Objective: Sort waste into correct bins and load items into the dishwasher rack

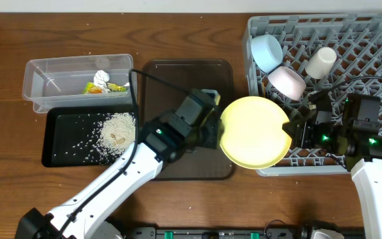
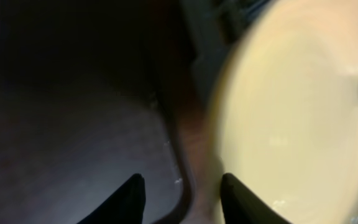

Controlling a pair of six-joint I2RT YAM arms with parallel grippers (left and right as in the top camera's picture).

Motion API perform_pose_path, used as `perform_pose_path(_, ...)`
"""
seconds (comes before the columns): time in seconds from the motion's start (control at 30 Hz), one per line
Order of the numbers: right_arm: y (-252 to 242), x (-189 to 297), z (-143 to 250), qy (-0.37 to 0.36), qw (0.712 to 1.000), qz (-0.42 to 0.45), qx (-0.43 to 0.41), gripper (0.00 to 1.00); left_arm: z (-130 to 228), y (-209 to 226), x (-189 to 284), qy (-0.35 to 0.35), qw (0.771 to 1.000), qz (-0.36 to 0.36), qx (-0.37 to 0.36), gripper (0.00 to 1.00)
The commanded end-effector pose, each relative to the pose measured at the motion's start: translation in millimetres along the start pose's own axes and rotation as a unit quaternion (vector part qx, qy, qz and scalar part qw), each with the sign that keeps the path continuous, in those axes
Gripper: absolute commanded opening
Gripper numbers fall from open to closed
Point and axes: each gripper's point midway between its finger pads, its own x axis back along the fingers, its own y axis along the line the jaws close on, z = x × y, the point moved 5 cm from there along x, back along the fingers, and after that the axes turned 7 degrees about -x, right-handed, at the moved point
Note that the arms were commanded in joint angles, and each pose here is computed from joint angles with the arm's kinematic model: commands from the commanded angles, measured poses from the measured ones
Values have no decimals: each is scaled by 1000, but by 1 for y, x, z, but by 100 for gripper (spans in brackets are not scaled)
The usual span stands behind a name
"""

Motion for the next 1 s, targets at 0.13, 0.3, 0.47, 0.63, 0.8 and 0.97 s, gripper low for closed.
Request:
perform_pose_path(0.13, 14, 34, -38, -78, 993, 56, 63, 1, -8, 60, 21, -2, 996, -77, 47, 43)
perform_pose_path(0.3, 15, 62, -64, -132, 979, 137, 77, 1, -11, 90, 43, -14, 992, -104, 68, 44)
perform_pose_path(0.47, 0, 84, -73, -157, 956, 238, 66, 1, -4, 120, 69, -17, 983, -135, 122, 45)
perform_pose_path(0.63, -18, 99, -76, -176, 927, 329, 45, 1, 5, 144, 90, -21, 973, -160, 168, 46)
perform_pose_path(0.8, -26, 111, -77, -193, 886, 419, 41, 1, 7, 158, 102, -32, 965, -174, 194, 46)
perform_pose_path(0.97, -15, 118, -78, -210, 833, 506, 76, 1, 11, 166, 106, -28, 960, -181, 212, 51)
